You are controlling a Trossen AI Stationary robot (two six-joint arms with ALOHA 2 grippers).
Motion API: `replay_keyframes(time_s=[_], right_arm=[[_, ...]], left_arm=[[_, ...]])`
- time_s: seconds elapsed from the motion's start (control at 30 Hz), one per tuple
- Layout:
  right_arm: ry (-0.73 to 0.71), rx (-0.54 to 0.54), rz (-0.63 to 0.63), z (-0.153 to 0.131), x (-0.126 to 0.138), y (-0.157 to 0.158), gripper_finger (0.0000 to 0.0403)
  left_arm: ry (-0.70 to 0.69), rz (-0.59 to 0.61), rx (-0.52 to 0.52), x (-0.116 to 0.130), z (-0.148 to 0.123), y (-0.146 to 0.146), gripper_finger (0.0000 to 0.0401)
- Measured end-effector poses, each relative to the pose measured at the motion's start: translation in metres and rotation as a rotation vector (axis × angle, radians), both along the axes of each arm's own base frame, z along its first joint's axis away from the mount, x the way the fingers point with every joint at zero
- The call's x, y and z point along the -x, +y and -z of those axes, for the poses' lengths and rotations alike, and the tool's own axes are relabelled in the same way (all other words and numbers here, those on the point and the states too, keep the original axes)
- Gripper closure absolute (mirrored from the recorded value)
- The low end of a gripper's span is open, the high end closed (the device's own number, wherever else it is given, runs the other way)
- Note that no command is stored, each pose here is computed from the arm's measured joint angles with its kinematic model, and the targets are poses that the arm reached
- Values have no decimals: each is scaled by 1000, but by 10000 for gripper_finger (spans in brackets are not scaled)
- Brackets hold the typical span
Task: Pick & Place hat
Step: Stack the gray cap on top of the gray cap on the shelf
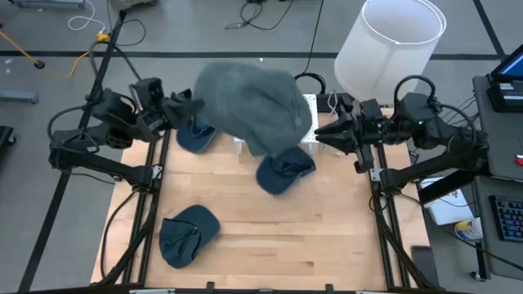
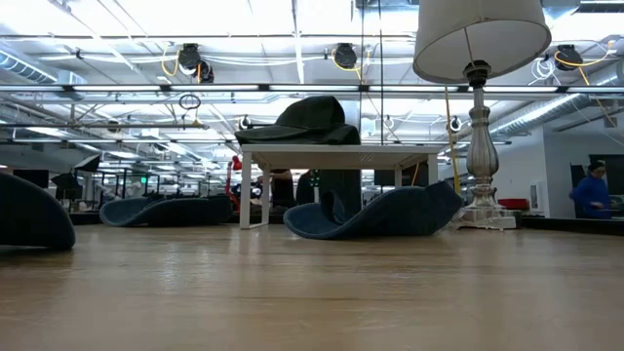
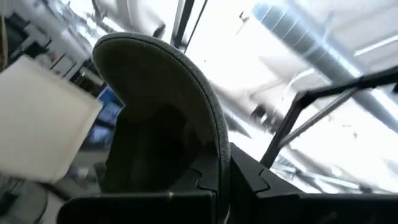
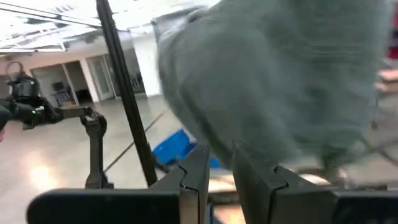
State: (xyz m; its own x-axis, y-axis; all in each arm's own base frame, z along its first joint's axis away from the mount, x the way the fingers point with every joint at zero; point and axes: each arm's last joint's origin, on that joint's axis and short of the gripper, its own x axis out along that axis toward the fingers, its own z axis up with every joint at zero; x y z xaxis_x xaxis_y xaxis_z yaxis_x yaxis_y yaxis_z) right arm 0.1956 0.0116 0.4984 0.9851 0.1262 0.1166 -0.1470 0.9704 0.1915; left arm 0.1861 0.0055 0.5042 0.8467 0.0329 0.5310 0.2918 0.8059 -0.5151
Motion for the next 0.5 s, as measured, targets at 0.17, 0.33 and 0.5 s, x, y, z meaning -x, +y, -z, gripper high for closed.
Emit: replay_keyframes(time_s=[0.17, 0.33, 0.5], right_arm=[[-145, 69, 4, -6, -26, 3, 344], [-166, 118, 15, 1, -50, 5, 344], [-162, 152, 22, 6, -60, 5, 344]], left_arm=[[2, -7, 31, -15, 4, 1, 393], [17, 56, 72, -44, 15, 1, 393], [16, 102, 117, -66, 24, 1, 393]])
